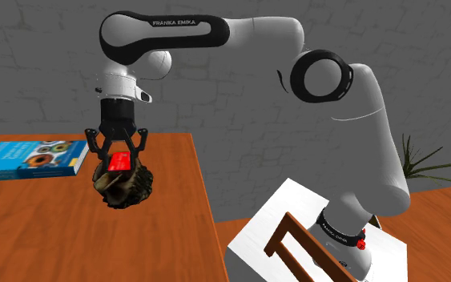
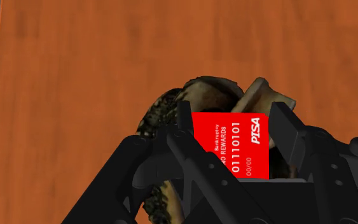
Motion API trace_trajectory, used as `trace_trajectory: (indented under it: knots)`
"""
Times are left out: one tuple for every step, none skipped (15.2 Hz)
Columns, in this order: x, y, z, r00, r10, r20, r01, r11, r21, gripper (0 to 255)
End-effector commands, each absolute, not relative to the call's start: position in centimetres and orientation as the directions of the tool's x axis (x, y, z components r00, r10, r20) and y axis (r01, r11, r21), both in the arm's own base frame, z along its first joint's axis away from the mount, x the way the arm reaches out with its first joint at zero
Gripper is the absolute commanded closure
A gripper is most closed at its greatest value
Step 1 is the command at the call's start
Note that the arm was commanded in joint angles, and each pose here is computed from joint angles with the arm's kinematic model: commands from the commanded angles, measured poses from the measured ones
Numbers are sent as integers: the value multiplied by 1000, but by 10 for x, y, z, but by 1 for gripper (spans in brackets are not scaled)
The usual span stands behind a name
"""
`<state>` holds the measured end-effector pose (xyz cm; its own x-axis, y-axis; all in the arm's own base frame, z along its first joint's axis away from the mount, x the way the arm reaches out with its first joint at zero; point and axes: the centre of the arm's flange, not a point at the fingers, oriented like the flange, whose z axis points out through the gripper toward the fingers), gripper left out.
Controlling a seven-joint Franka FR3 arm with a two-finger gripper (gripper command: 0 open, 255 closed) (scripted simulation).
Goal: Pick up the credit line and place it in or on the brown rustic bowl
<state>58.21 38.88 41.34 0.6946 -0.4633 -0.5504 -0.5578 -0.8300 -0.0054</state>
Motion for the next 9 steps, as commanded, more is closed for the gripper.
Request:
trace_trajectory:
  knots:
    - [581,389,403,695,-463,-550,-558,-830,-6,255]
    - [581,389,398,695,-463,-550,-558,-830,-6,255]
    - [581,389,391,695,-463,-550,-558,-830,-6,255]
    - [580,389,391,695,-463,-550,-558,-830,-6,255]
    - [581,389,391,695,-463,-550,-558,-830,-6,255]
    - [581,389,391,695,-463,-550,-558,-830,-6,255]
    - [581,389,391,695,-463,-550,-558,-830,-6,255]
    - [581,389,391,695,-463,-550,-558,-830,-6,255]
    - [581,389,391,695,-463,-550,-558,-830,-6,255]
